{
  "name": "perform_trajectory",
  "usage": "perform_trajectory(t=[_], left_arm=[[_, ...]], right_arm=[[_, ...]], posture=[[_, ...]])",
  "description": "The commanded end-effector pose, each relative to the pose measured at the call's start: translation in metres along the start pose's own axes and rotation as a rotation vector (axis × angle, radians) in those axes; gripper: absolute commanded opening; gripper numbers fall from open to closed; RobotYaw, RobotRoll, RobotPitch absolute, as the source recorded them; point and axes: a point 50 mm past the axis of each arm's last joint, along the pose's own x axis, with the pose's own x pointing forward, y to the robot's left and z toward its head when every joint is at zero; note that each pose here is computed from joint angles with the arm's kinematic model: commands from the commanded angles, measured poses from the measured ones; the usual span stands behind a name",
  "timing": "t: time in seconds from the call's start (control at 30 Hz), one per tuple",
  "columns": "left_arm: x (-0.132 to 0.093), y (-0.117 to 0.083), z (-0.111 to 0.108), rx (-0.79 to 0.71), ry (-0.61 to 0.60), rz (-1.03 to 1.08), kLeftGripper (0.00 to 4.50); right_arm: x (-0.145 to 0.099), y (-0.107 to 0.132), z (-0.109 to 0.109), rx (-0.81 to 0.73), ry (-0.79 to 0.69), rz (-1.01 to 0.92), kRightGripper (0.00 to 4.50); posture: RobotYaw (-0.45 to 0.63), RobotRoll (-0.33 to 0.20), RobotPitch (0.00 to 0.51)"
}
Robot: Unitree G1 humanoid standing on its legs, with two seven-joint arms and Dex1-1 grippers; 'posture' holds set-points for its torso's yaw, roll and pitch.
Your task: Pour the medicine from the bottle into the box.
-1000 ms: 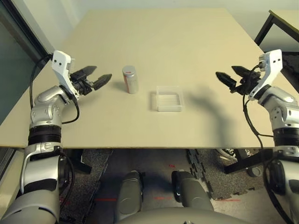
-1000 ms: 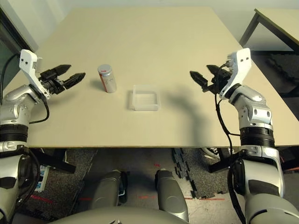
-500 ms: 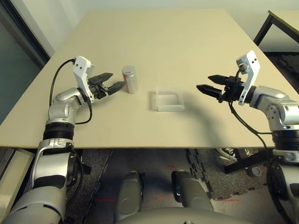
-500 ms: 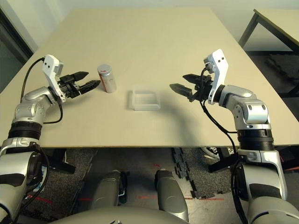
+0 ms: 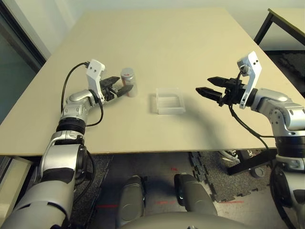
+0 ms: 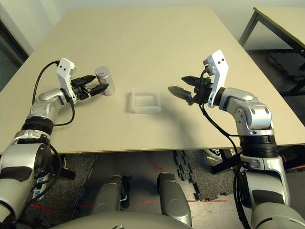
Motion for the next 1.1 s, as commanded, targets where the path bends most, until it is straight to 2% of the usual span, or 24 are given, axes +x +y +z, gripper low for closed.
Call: perform_trajectory(t=[0.03, 0.53, 0.73, 0.93, 1.1], left_arm=[[0.004, -0.002, -0.005, 0.012, 0.026, 0.005, 4.49], [0.020, -0.011, -0.012, 0.030, 0.034, 0.033, 4.49], [0.020, -0.010, -0.010, 0.056, 0.028, 0.040, 2.41], [0.019, -0.008, -0.006, 0.085, 0.014, 0.057, 2.40], [0.023, -0.011, 0.021, 0.120, -0.064, -0.048, 2.40]], right_arm=[[0.003, 0.007, 0.002, -0.006, -0.009, 0.036, 4.50], [0.007, 0.013, 0.006, -0.010, -0.011, 0.061, 4.50], [0.009, 0.012, 0.008, -0.012, -0.018, 0.057, 4.50], [0.010, 0.011, 0.009, -0.014, -0.024, 0.053, 4.50], [0.011, 0.009, 0.015, -0.037, -0.034, 0.057, 4.50]], posture=[[-0.18, 0.000, 0.079], [-0.18, 0.000, 0.080], [-0.18, 0.000, 0.078], [-0.18, 0.000, 0.076], [-0.16, 0.000, 0.081]])
